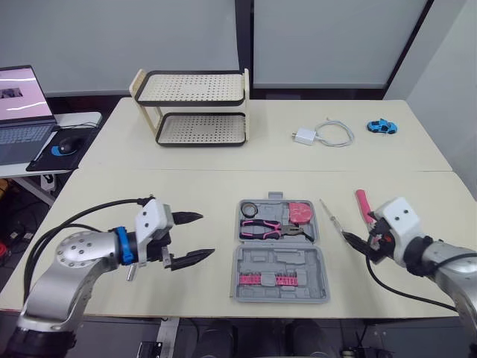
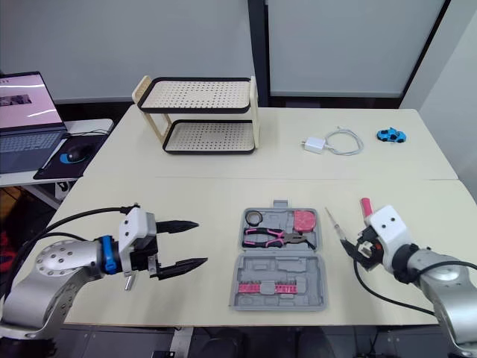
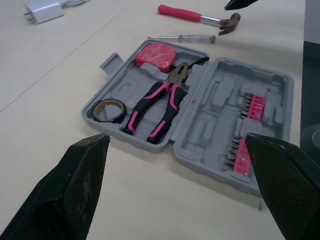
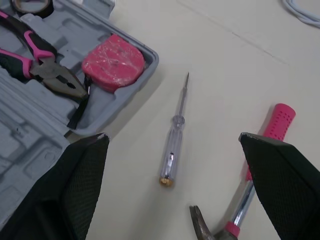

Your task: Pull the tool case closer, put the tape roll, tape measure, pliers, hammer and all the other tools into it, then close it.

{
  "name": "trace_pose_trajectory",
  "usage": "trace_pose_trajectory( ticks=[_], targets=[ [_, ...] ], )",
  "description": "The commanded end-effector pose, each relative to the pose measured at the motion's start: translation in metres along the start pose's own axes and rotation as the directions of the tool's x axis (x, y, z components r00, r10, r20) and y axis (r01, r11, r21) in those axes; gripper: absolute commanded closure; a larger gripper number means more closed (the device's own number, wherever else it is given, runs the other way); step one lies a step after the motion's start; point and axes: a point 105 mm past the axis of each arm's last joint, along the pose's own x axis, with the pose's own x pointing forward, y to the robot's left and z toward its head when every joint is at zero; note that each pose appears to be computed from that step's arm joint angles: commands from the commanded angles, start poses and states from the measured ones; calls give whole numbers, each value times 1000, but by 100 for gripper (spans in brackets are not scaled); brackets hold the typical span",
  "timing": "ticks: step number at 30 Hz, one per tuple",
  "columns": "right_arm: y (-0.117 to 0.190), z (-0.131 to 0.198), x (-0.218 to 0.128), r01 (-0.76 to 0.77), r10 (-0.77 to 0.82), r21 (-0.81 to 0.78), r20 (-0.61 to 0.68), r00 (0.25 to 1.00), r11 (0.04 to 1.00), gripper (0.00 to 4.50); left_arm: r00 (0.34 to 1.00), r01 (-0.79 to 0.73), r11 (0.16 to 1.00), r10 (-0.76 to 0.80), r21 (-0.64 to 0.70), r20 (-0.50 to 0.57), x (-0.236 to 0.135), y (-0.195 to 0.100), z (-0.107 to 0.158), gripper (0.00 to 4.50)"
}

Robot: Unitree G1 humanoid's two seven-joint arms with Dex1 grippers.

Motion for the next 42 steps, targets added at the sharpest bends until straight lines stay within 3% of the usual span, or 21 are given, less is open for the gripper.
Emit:
trace_pose_trajectory(
  ticks=[1,12,24,27,37,42],
  targets=[
    [-4,-1,12,47,-48,21,4,999,999,4,998,46,998,-47,43,30,9,-5,13,3],
    [-12,-6,59,114,-112,83,-23,993,990,4,983,149,985,-157,87,92,34,-16,35,3],
    [-17,-17,80,124,-112,145,-87,990,982,4,981,163,981,-172,102,92,42,-17,46,3],
    [-15,-18,83,112,-97,166,-93,991,980,65,981,162,981,-172,103,92,43,-17,48,0],
    [-10,-22,83,116,-96,188,-110,989,975,430,981,167,980,-176,107,84,44,-19,50,0],
    [-6,-7,70,128,-120,219,-48,992,967,430,981,170,980,-178,108,75,42,-20,47,0]
  ],
)
